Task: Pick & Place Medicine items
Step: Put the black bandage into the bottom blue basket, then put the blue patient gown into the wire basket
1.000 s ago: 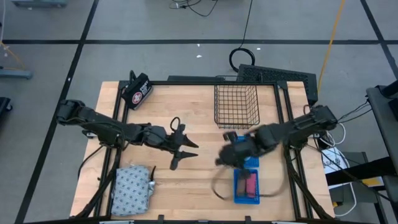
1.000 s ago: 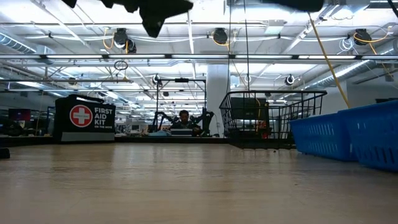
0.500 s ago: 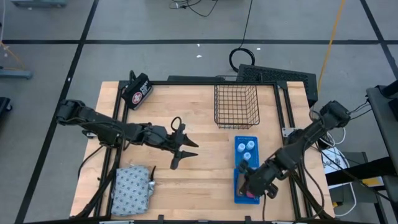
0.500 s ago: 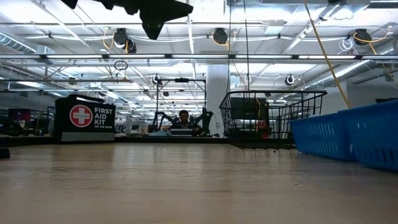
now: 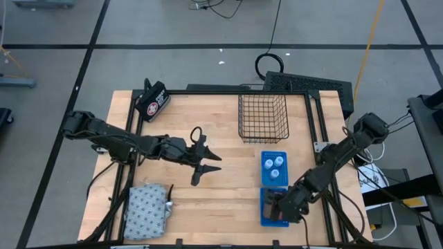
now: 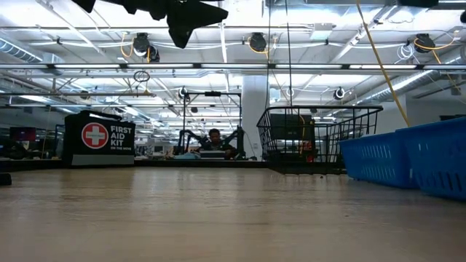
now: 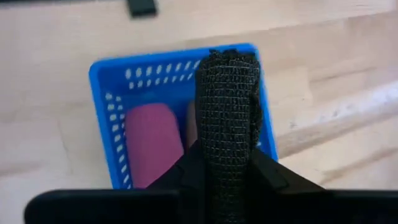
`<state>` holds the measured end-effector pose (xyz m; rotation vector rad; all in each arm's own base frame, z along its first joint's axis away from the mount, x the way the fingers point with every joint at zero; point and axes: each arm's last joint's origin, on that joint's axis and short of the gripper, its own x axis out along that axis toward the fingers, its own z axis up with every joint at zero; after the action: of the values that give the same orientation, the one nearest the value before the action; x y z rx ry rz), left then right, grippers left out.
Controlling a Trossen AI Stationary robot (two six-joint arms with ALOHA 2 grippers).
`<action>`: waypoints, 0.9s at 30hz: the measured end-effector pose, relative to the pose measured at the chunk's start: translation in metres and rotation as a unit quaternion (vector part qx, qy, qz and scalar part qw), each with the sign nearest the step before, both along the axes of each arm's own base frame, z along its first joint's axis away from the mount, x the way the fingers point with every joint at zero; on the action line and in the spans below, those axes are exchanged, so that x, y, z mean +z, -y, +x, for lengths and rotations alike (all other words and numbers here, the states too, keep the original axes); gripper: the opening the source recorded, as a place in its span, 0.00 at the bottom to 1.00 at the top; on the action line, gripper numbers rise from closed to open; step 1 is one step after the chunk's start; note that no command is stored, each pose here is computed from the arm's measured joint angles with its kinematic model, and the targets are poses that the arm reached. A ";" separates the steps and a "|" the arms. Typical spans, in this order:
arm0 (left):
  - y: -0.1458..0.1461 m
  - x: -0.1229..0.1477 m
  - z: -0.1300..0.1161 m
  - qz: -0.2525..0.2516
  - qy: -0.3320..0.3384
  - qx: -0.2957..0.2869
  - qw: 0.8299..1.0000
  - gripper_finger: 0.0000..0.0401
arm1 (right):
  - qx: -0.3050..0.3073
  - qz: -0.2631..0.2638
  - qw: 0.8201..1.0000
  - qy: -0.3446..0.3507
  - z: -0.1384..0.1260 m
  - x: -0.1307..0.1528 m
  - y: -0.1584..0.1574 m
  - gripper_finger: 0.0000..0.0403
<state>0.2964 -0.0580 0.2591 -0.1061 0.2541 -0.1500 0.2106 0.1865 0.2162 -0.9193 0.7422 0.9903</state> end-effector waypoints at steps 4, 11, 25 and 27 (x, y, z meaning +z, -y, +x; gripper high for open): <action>0.000 0.000 0.000 0.000 0.000 0.000 1.000 0.43 | 0.042 0.003 0.999 0.035 -0.001 -0.016 -0.007 0.16; 0.000 0.000 0.000 -0.003 0.000 0.001 1.000 0.42 | -0.019 0.001 0.997 0.081 -0.005 -0.039 0.000 0.29; 0.000 0.000 0.000 0.000 0.000 0.000 1.000 0.42 | -0.058 0.025 0.987 0.145 -0.020 -0.017 -0.008 0.46; 0.000 0.000 0.000 0.000 0.000 0.000 1.000 0.43 | -0.073 0.047 0.985 0.148 -0.023 -0.010 -0.007 0.46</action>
<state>0.2964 -0.0580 0.2590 -0.1062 0.2540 -0.1504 0.1879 0.1934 0.2066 -0.8917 0.4999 0.7340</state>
